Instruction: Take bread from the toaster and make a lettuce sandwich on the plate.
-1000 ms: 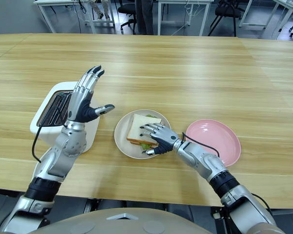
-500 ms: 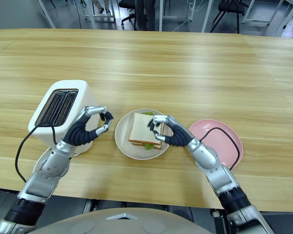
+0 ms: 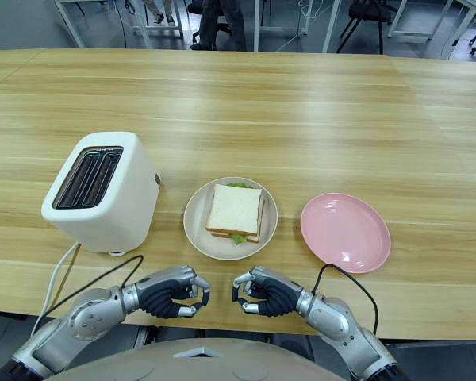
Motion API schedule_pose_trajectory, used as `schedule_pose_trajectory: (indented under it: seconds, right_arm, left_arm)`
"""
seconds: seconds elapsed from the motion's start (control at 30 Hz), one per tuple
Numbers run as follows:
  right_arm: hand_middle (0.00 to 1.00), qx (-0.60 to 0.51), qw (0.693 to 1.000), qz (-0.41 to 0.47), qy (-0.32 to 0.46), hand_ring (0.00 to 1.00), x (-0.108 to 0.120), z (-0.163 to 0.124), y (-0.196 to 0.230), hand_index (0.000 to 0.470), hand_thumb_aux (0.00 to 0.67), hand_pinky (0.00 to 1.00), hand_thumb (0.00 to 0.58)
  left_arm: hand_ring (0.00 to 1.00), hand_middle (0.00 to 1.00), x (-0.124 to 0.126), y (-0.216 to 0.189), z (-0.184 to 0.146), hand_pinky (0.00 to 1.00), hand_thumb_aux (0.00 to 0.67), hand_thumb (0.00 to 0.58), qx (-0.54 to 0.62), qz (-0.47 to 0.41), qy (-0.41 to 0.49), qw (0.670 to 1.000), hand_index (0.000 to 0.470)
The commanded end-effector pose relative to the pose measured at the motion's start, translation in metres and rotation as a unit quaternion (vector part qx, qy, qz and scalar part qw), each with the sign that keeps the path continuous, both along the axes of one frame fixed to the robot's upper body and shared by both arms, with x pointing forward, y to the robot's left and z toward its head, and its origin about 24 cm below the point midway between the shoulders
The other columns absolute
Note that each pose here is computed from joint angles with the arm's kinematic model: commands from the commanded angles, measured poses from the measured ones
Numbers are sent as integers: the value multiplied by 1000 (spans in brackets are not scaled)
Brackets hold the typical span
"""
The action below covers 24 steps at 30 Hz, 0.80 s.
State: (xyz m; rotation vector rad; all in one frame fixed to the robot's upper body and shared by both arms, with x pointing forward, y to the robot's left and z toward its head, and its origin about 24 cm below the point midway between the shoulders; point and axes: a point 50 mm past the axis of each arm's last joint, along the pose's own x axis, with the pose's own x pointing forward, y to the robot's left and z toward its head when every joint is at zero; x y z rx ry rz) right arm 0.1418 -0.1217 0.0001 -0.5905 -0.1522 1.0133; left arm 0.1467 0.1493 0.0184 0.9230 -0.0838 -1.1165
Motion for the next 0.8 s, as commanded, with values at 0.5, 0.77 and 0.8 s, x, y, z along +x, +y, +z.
schedule_pose_trajectory:
  seconds: [0.5, 0.77, 0.8]
  right_arm:
    - [1000, -256, 919, -48, -297, 1000, 118, -16, 5, 460, 670, 1000, 580]
    - [1000, -259, 869, -128, -403, 1000, 165, 18, -3, 460, 670, 1000, 580]
    - [1000, -250, 868, -133, -409, 1000, 166, 21, -4, 460, 670, 1000, 580]
  left_arm:
    - [1000, 1000, 128, -14, -28, 1000, 670, 580, 199, 97, -245, 944, 460]
    - [1000, 1000, 171, -22, 2, 1000, 670, 580, 180, 145, -386, 893, 460]
    - [1000, 1000, 171, -24, 5, 1000, 670, 580, 169, 147, -396, 890, 460]
